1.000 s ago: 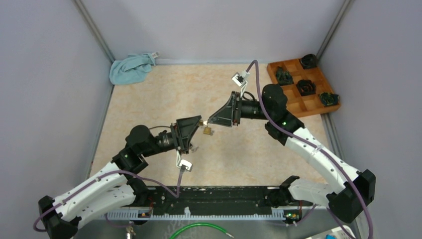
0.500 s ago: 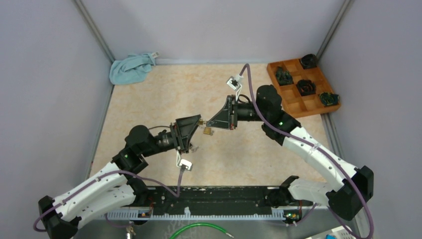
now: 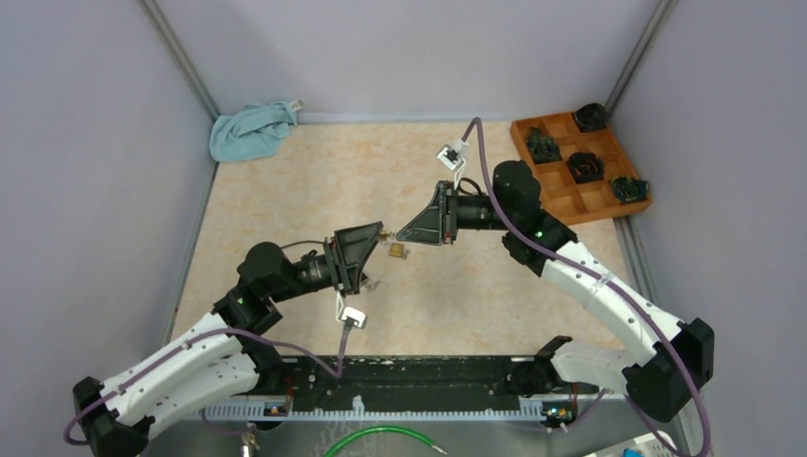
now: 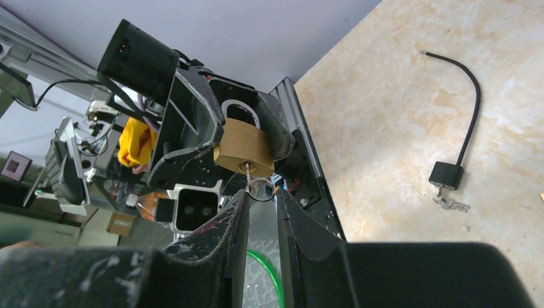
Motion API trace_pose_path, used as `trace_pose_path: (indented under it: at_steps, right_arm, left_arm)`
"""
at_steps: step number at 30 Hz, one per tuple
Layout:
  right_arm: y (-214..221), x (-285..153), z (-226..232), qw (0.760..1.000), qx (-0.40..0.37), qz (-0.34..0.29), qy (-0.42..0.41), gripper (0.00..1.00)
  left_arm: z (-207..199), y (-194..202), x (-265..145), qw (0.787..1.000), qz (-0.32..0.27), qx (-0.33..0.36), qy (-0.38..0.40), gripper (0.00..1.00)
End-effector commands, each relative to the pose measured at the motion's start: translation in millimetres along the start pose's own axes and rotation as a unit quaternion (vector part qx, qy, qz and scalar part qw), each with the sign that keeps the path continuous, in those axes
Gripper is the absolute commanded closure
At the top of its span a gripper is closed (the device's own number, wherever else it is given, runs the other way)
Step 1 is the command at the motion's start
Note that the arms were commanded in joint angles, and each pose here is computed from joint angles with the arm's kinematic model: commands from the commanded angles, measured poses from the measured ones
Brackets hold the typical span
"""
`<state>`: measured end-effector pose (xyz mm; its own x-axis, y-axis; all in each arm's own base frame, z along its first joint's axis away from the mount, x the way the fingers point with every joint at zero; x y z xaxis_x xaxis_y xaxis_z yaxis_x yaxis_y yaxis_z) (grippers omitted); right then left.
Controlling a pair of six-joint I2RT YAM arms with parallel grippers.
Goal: Unlock with the key
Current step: Unlock the lock.
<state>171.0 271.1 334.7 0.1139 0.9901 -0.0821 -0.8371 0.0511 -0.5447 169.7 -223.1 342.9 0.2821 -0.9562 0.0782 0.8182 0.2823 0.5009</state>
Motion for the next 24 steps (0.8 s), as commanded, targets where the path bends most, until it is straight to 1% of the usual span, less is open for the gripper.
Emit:
trace_pose_path:
  at_steps: [1,7,12,13,16,24]
  right_arm:
    - [-12.3,-3.2,18.0,0.999,-0.02,-0.014,-0.029,0.78]
    - [-17.1,-1.8,25.5,0.999,-0.026,-0.014,-0.045,0.79]
    - [-13.8,0.8,21.0,0.999,-0.013,-0.008,-0.048,0.84]
    - [-12.9,0.9,20.9,0.999,-0.012,-0.006,-0.051,0.85]
    - [-12.0,2.1,18.8,0.998,-0.01,-0.005,-0.054,1.0]
    - [-12.9,2.3,23.6,0.998,-0.007,-0.014,-0.065,1.0]
  left_arm:
    - [15.5,1.6,-3.2,0.999,0.003,0.033,-0.03,1.0]
    - [11.7,-0.2,-2.9,0.999,0.002,0.035,-0.025,1.0]
    - [11.2,-0.4,-1.7,0.999,0.0,0.038,-0.024,1.0]
    - [11.3,-0.2,-1.7,0.999,0.001,0.038,-0.024,1.0]
    - [11.8,0.4,-1.8,0.999,0.002,0.039,-0.024,1.0]
    - [13.4,0.3,-2.0,0.999,0.002,0.044,-0.029,1.0]
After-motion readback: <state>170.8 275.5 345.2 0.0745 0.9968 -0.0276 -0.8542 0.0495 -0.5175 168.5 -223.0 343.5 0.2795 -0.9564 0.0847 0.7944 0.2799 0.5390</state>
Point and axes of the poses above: each gripper's point midway between its finger pads, its own x axis out along the fingers, its own z axis along the line the jaws close on, y = z × x, the point moved 4 cm from there along -x, back along the fingers, and after that the axes turned 13 degrees about x, right-handed, at the moved point
